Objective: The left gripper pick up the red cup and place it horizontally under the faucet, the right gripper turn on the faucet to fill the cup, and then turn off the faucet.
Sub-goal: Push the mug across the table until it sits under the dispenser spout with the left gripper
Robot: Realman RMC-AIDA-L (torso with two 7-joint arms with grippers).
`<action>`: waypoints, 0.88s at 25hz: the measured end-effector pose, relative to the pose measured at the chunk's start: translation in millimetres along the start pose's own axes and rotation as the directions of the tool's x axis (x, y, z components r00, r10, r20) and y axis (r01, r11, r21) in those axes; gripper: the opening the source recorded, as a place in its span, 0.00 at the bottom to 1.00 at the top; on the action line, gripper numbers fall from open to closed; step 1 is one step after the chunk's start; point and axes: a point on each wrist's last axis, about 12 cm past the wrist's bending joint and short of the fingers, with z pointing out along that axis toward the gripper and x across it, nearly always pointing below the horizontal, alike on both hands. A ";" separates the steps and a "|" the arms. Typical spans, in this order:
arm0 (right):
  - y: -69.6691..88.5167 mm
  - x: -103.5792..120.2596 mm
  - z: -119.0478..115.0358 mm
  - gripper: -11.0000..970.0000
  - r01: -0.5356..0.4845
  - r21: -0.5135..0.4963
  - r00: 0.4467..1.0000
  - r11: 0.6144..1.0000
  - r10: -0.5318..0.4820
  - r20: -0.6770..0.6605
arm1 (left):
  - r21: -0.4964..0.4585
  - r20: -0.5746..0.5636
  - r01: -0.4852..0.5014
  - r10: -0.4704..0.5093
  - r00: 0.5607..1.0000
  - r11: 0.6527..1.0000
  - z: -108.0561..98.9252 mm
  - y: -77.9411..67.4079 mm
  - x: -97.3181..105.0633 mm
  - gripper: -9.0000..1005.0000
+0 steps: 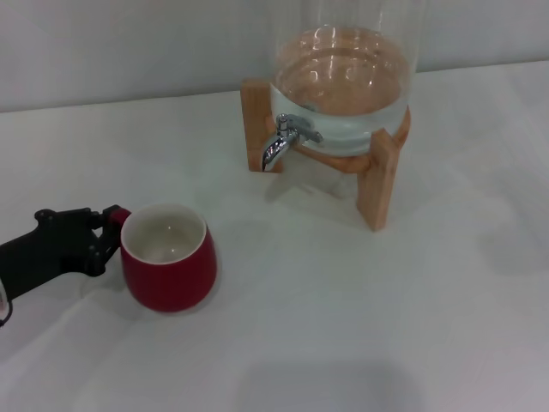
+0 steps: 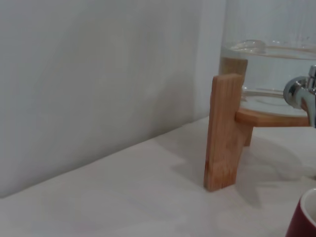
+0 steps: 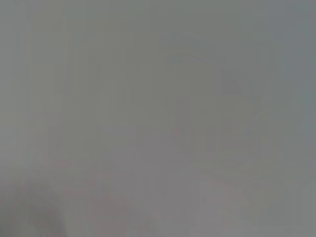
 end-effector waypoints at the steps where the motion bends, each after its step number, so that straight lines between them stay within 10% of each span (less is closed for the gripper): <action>1: 0.0 0.0 0.0 0.75 0.000 0.000 1.000 1.000 0.000 0.000 | 0.002 0.000 -0.001 0.001 1.000 1.000 1.7 0.2 -1.1 0.14; 22: 2.0 2.6 0.7 0.75 0.001 -0.003 1.000 1.000 -0.001 0.000 | -0.004 -0.058 -0.089 0.088 0.994 0.996 47.8 2.2 -26.0 0.14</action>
